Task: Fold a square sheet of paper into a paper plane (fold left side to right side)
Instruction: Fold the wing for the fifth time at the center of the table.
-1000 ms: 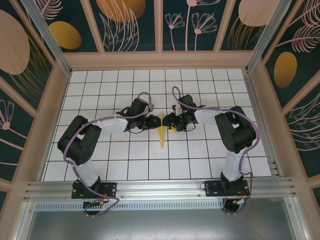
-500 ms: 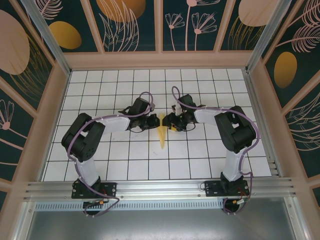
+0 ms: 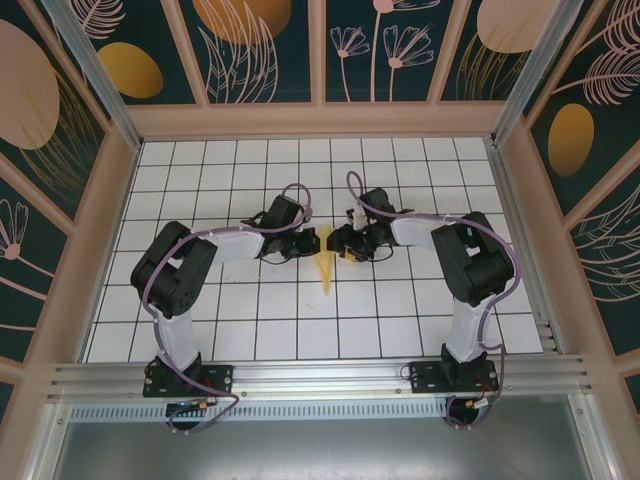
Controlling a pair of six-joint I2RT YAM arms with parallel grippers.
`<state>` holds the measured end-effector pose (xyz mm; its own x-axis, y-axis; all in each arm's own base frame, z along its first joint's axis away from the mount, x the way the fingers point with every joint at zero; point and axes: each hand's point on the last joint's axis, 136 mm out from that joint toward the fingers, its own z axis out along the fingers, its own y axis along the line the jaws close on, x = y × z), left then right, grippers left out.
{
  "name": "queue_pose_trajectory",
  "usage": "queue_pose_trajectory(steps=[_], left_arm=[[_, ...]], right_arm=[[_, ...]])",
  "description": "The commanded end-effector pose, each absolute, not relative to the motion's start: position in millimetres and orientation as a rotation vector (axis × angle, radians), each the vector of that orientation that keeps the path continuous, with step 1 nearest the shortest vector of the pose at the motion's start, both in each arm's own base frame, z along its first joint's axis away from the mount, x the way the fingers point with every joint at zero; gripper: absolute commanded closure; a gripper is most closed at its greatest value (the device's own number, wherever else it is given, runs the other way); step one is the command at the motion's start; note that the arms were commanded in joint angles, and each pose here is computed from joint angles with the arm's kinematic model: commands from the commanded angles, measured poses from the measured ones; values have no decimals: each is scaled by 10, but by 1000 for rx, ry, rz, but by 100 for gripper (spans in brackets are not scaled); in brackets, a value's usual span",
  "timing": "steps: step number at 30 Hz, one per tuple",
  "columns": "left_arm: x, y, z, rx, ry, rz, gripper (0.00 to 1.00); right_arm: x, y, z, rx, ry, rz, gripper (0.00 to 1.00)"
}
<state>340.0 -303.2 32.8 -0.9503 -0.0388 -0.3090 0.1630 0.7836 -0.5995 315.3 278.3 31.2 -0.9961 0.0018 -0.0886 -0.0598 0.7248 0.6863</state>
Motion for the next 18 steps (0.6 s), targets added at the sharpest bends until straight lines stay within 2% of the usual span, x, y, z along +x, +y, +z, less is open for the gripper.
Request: queue_pose_trajectory(steps=[1,13,18], left_arm=[[3523,-3043,318,136,2641,-910,90],[3584,-3056,167,160,2664,-869,90],[3607,-3087,140,172,2667,-876,91]], right_arm=[[3114,2631,248,-33,2866,1046,45],[3100,2487,392,-9,2830,1024,46],[3054,2510,544,-29,2785,1090,49]])
